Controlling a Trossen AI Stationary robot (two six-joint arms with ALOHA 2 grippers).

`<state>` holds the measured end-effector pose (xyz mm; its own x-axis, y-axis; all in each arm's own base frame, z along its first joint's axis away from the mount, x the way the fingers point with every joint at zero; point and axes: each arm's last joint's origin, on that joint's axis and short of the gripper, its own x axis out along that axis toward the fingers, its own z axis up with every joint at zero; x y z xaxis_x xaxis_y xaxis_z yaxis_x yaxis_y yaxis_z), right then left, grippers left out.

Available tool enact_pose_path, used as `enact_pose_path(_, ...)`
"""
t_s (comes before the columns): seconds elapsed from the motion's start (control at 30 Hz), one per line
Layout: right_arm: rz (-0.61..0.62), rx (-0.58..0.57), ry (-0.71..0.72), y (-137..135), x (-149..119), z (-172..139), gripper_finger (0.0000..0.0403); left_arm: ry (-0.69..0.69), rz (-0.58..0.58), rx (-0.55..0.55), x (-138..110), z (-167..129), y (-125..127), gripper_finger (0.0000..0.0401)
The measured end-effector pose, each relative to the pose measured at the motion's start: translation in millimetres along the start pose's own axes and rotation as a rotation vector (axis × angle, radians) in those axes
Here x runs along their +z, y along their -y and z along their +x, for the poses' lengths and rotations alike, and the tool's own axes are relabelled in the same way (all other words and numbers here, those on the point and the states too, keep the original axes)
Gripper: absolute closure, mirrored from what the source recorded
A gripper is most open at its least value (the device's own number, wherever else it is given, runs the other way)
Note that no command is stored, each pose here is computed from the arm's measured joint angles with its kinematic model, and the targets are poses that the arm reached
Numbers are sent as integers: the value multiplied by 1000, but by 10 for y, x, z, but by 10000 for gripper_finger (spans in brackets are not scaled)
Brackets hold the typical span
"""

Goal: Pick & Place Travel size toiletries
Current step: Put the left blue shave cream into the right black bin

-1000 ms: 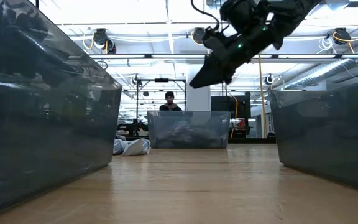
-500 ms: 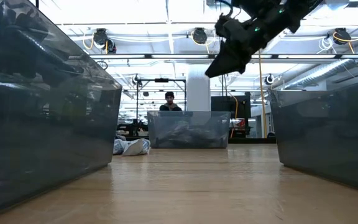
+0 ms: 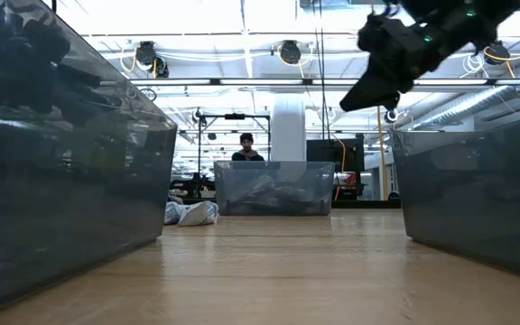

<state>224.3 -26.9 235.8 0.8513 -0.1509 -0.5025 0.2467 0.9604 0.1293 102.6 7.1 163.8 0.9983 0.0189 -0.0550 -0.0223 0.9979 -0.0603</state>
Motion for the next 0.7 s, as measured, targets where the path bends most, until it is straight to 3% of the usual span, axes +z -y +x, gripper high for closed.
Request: enact_pose_path(0.7,31,101,336,114,-738,-451,344,0,0,0,0,0,0,95)
